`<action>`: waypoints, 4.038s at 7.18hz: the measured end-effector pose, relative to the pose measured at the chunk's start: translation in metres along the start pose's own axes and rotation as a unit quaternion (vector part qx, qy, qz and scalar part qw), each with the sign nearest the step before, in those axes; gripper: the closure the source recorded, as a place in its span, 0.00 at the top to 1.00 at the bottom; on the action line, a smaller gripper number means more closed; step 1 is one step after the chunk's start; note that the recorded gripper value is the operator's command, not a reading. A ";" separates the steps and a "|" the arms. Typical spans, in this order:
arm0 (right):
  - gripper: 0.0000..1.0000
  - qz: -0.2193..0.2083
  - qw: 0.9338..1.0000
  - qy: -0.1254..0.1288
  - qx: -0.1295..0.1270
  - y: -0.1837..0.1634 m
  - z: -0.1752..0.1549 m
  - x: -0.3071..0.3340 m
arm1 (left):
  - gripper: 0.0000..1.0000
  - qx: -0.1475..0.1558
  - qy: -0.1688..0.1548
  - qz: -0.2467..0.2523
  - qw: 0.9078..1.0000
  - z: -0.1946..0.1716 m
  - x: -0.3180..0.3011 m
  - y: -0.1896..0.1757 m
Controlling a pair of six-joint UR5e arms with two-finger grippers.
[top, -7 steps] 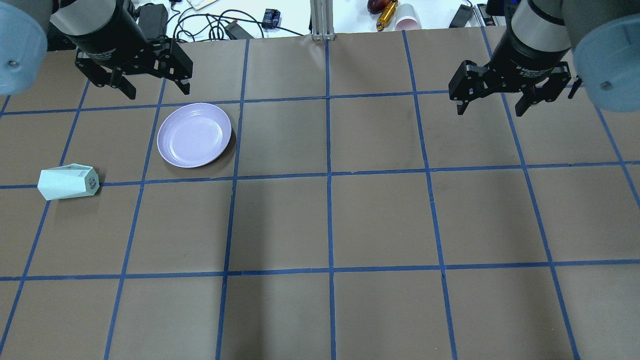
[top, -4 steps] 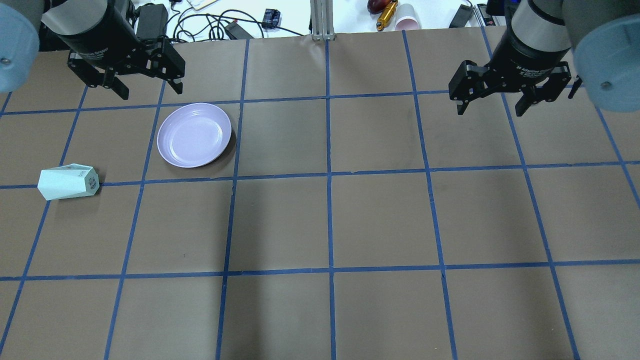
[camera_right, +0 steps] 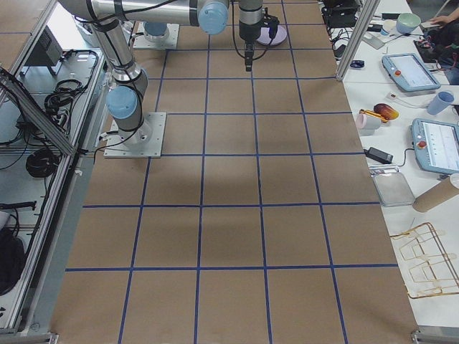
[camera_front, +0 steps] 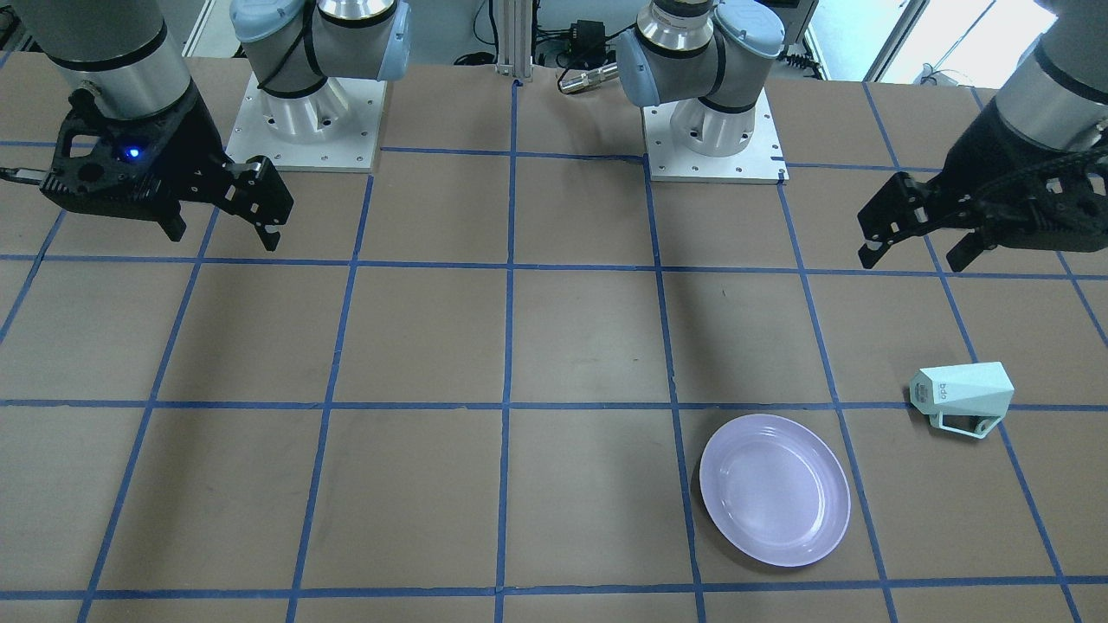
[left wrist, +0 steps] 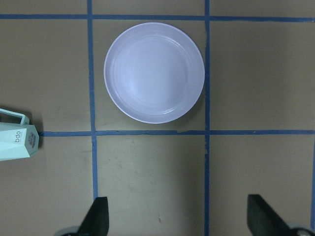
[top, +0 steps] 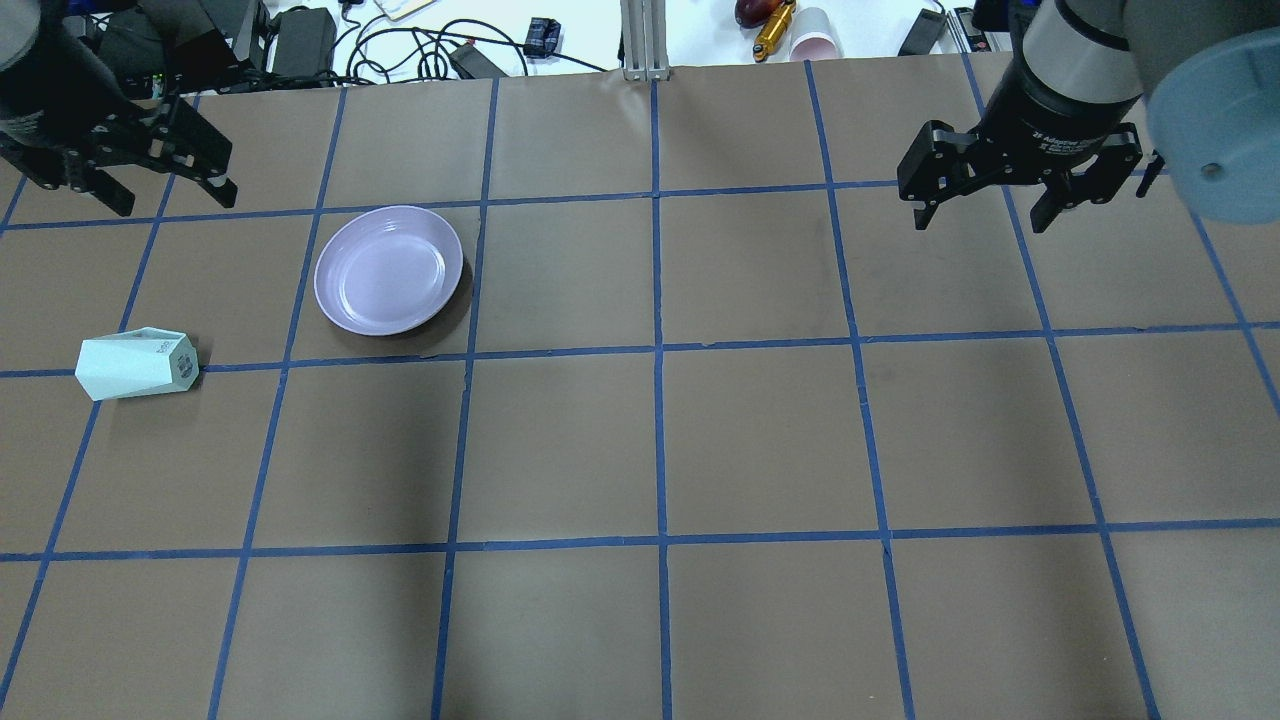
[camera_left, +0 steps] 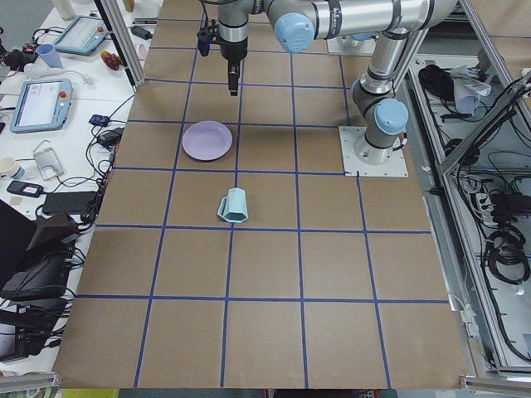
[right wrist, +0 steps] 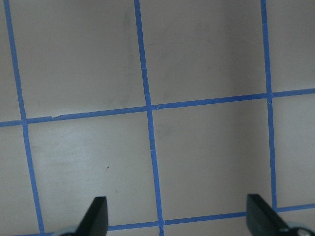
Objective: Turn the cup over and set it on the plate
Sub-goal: 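Move the left gripper down and around toward the mint-green cup, then close the left gripper on the open end of the lying cup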
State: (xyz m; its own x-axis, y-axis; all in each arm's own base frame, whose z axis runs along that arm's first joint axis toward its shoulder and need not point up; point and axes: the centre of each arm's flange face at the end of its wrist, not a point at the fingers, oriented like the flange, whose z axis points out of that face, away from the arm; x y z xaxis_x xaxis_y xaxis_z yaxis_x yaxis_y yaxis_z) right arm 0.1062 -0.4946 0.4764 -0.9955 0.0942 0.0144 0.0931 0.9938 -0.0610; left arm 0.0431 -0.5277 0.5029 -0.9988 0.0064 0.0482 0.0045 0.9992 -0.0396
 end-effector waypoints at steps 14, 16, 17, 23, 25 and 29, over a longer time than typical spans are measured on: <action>1.00 0.000 1.000 0.000 0.000 0.000 0.000 0.000 | 1.00 0.033 0.174 -0.022 0.984 0.122 -0.391 0.054; 1.00 0.000 1.000 0.000 0.000 0.000 0.000 0.000 | 1.00 0.041 0.206 -0.040 0.977 0.140 -0.419 0.054; 1.00 0.000 1.000 0.000 0.000 0.000 0.000 0.000 | 1.00 0.043 0.224 -0.046 0.973 0.152 -0.431 0.053; 1.00 0.000 1.000 0.000 0.000 0.000 0.000 0.000 | 1.00 0.064 0.312 -0.059 0.946 0.242 -0.454 0.038; 1.00 0.000 1.000 0.000 0.000 0.000 0.000 0.000 | 1.00 0.067 0.336 -0.053 0.938 0.268 -0.455 0.036; 1.00 0.000 1.000 0.000 0.000 0.000 0.000 0.000 | 1.00 0.068 0.393 -0.063 0.915 0.295 -0.445 0.035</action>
State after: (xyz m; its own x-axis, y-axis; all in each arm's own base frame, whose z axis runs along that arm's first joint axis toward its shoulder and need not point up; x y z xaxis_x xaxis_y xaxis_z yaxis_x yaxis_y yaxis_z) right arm 0.1062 -0.4948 0.4761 -0.9955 0.0942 0.0144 0.0931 0.9938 -0.0604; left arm 0.4736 -0.5076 0.1851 -0.6475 -0.0292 0.7615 -0.1681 0.9801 -0.1054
